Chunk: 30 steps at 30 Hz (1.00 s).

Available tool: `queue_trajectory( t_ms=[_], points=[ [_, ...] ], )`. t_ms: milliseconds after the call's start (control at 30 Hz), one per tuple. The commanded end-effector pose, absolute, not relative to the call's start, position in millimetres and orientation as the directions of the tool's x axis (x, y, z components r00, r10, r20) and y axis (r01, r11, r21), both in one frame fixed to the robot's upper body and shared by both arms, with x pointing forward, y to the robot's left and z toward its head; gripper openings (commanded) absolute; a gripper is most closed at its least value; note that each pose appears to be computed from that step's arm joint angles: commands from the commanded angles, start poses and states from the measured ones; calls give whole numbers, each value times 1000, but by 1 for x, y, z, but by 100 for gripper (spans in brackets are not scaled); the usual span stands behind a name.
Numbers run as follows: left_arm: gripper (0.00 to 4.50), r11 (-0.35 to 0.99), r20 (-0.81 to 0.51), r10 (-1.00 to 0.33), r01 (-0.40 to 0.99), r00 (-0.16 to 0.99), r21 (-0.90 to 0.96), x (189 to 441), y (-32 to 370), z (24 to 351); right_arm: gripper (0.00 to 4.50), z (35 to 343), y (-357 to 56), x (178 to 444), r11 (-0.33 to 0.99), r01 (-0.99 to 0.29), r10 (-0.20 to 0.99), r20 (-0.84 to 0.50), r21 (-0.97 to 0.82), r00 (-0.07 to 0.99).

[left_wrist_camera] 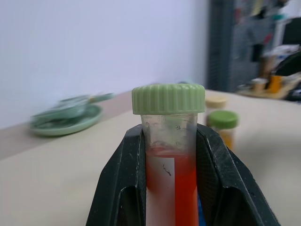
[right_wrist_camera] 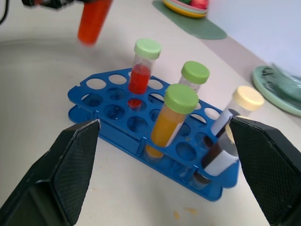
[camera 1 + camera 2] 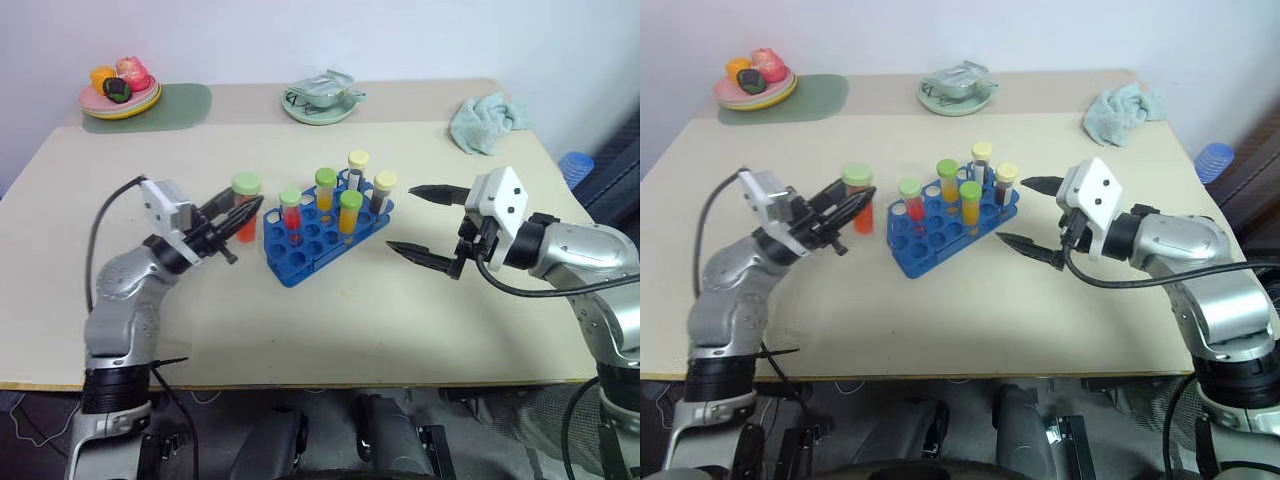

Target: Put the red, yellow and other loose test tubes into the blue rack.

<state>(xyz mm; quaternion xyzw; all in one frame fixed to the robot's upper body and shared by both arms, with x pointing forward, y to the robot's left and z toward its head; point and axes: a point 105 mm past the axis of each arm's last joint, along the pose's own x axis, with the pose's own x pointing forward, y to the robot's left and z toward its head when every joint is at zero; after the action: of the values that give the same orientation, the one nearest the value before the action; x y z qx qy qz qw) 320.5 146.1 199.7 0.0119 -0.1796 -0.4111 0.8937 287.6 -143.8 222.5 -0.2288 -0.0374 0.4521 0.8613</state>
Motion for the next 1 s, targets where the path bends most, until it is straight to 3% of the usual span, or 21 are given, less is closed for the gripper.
queue_trajectory(
  t_ms=[33,500,1000],
  points=[
    [79,604,353,-779,771,518,202,317,134,210,450,236,-143,280,498,-728,788,-106,-471,607],
    [79,430,394,-835,903,384,30,340,96,207,450,238,-144,261,581,-663,720,-83,-472,689],
    [79,370,319,-889,926,329,76,346,79,186,450,233,-148,253,625,-622,680,-63,-471,731]
  ],
)
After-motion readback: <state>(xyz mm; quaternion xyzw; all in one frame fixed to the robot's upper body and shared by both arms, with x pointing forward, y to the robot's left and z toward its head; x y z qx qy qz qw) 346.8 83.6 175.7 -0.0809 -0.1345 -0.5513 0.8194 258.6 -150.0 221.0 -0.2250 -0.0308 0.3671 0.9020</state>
